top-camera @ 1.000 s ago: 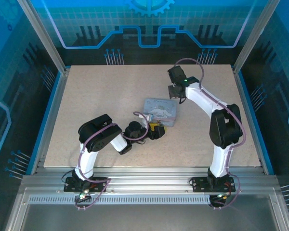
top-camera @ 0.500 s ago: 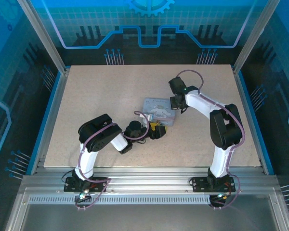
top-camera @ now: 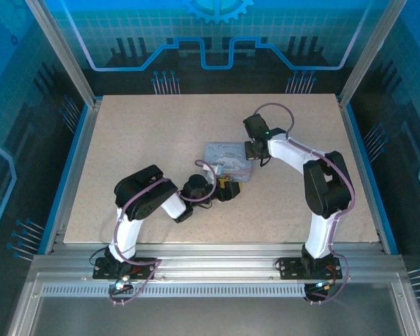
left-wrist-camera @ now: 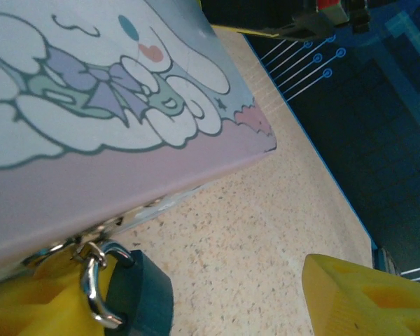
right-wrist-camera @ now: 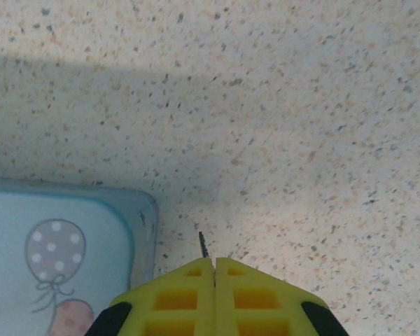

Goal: Unlock a padlock with a key

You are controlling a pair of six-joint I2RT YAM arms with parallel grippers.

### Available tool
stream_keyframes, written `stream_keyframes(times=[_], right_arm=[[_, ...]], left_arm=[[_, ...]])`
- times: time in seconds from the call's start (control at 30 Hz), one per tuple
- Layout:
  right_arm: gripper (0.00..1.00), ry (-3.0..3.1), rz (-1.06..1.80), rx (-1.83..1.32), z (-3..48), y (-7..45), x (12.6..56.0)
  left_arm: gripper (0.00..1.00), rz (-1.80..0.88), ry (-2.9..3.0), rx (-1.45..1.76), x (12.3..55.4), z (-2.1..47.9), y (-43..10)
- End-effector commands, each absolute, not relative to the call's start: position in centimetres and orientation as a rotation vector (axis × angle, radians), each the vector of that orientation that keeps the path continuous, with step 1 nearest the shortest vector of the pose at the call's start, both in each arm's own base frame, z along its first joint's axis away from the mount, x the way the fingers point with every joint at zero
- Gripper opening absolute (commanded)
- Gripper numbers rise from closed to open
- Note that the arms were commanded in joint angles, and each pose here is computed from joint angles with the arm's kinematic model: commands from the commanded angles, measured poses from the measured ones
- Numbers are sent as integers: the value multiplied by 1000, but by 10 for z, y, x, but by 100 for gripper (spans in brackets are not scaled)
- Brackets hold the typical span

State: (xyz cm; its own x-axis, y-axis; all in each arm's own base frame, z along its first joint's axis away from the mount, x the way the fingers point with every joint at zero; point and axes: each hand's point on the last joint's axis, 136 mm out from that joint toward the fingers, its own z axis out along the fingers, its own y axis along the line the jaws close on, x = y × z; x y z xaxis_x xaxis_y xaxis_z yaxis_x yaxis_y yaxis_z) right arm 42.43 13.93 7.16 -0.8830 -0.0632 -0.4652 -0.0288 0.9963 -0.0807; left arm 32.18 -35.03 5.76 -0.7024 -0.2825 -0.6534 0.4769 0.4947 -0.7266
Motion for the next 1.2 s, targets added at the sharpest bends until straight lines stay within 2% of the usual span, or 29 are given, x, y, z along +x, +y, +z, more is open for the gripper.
stream_keyframes(times=[0.0, 0.27, 0.83, 0.9, 1.07, 1.17], right_arm=[[0, 2689, -45, -102, 67, 155, 410], [0, 2678, -46, -114, 70, 159, 409], [0, 2662, -33, -117, 74, 163, 411], [0, 2656, -33, -121, 77, 163, 411], [0, 2636, -20, -109, 87, 157, 410], [0, 2614, -18, -106, 97, 152, 408]], left_arm=[[64, -1280, 2017, 134, 317, 44, -340], [41, -1267, 2079, 117, 315, 35, -330], [12, -1194, 2184, 117, 313, 25, -315], [6, -1191, 2199, 114, 312, 26, -314], [0, -1169, 2241, 98, 311, 30, -310], [0, -1148, 2277, 59, 311, 33, -307]])
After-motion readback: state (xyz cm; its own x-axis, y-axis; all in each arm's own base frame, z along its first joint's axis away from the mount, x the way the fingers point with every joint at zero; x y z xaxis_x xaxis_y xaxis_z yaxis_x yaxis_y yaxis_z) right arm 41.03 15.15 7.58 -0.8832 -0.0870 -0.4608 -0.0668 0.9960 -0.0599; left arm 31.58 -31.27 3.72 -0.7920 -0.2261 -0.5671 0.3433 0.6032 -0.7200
